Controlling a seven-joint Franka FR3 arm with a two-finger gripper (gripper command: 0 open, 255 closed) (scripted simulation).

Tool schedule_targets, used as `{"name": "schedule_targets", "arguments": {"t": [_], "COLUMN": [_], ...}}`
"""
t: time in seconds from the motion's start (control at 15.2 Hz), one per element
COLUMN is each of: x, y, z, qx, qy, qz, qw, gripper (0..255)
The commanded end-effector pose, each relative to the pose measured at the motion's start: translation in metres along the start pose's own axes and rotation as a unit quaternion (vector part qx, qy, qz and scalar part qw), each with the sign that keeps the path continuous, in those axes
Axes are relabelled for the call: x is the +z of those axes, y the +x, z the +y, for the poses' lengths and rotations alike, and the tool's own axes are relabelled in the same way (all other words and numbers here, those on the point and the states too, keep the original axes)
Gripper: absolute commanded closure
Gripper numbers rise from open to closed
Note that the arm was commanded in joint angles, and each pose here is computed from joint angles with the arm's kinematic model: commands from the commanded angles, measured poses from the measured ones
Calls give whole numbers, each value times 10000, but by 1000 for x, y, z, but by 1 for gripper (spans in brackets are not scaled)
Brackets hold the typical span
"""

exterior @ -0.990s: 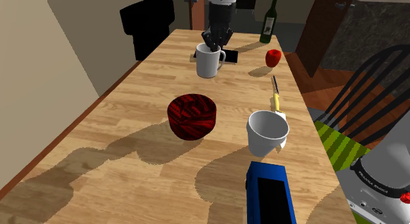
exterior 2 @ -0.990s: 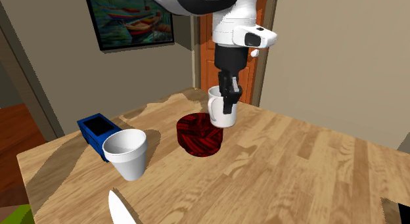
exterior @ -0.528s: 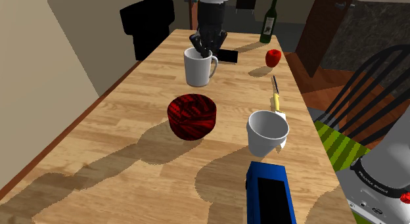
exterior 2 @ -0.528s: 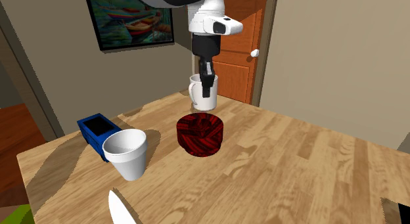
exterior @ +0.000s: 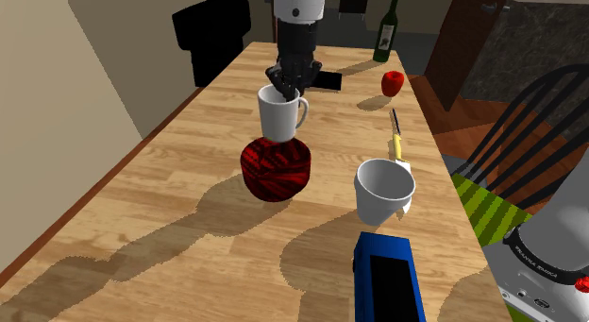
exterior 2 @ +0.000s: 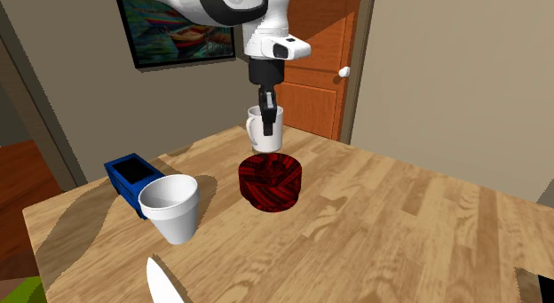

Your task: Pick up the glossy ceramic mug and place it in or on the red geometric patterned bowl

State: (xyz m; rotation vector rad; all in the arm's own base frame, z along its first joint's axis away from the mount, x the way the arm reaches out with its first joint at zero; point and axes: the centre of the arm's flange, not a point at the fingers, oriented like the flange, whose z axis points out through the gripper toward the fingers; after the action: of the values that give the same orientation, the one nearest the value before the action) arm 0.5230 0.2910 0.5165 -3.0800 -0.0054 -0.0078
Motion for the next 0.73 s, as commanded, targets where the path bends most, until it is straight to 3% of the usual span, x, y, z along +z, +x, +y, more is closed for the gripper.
{"name": "schedule_targets", "arguments": {"t": [0.0,0.66], "x": [11,67], "y": [0,-1], "z": [1,4], "qx": [2,2], "qy": [2,2], "qz": [3,3], "qw": [10000,10000], "gripper": [255,255]}}
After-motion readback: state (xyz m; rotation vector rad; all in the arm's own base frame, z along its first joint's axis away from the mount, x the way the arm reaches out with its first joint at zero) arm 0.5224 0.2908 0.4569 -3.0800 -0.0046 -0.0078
